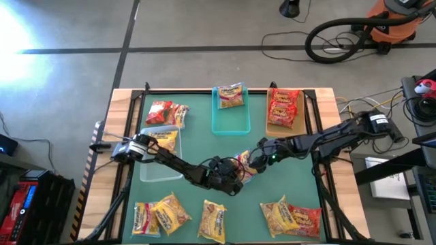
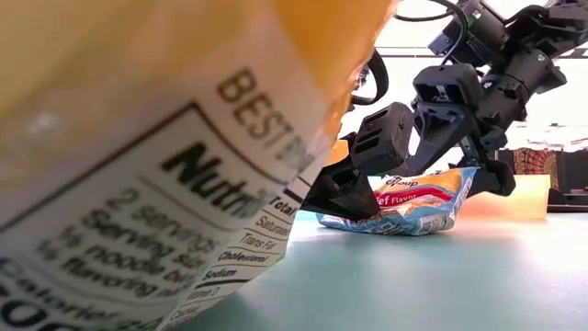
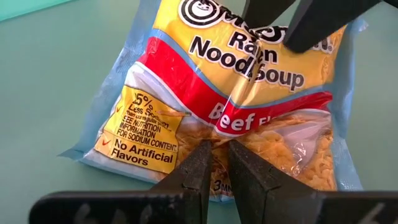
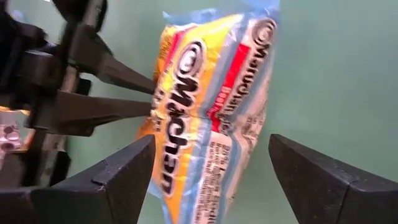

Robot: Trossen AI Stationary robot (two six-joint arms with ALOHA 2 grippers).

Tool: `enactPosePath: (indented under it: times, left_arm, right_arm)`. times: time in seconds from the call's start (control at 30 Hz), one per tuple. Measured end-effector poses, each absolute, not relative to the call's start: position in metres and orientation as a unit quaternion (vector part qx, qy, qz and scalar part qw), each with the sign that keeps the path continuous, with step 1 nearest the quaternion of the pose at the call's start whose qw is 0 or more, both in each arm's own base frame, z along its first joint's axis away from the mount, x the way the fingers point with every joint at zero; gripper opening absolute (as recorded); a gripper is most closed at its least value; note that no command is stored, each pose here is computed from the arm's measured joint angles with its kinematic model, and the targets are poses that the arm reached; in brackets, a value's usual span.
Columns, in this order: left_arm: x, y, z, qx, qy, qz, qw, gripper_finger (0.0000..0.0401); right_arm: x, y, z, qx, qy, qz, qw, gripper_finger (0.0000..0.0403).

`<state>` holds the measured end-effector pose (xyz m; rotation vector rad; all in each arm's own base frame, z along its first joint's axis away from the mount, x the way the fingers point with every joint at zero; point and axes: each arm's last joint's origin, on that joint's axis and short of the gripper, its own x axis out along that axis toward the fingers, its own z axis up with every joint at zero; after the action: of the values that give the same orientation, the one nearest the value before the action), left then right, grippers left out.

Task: Sort Maruchan noodles
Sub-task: Put the right blue noodle pack into the blue bin

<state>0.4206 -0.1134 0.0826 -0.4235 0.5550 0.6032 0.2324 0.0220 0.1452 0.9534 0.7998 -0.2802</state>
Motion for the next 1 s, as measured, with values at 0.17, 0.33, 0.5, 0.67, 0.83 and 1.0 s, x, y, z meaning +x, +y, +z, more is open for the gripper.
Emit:
enactPosePath:
  times: [0.17, 0.33, 0.5, 0.67, 0.83, 1.0]
  left_arm:
    - [0.421, -0.113, 0.083, -0.204, 0.268, 0.291, 0.896, 0.0039]
    - [0.421, -0.113, 0.083, -0.204, 0.268, 0.290, 0.896, 0.0039]
    - [0.421, -0.113, 0.083, -0.204, 0.268, 0.290, 0.896, 0.0039]
    - [0.421, -0.113, 0.083, -0.204, 0.269, 0.290, 0.896, 0.0039]
    - [0.421, -0.114, 0.084, -0.214, 0.264, 0.292, 0.894, 0.0039]
    - [0.425, -0.116, 0.095, -0.220, 0.256, 0.287, 0.896, 0.0039]
  right_arm:
    - [0.236, 0.023, 0.141, 0.454, 0.378, -0.115, 0.799, 0.0309]
    - [0.243, 0.024, 0.133, 0.458, 0.373, -0.110, 0.800, 0.0309]
    - [0.251, 0.025, 0.120, 0.460, 0.372, -0.111, 0.798, 0.0308]
    - [0.257, 0.026, 0.116, 0.463, 0.356, -0.100, 0.806, 0.0305]
    - [0.257, 0.026, 0.117, 0.461, 0.353, -0.098, 0.808, 0.0276]
    - [0.257, 0.026, 0.117, 0.456, 0.354, -0.095, 0.811, 0.0218]
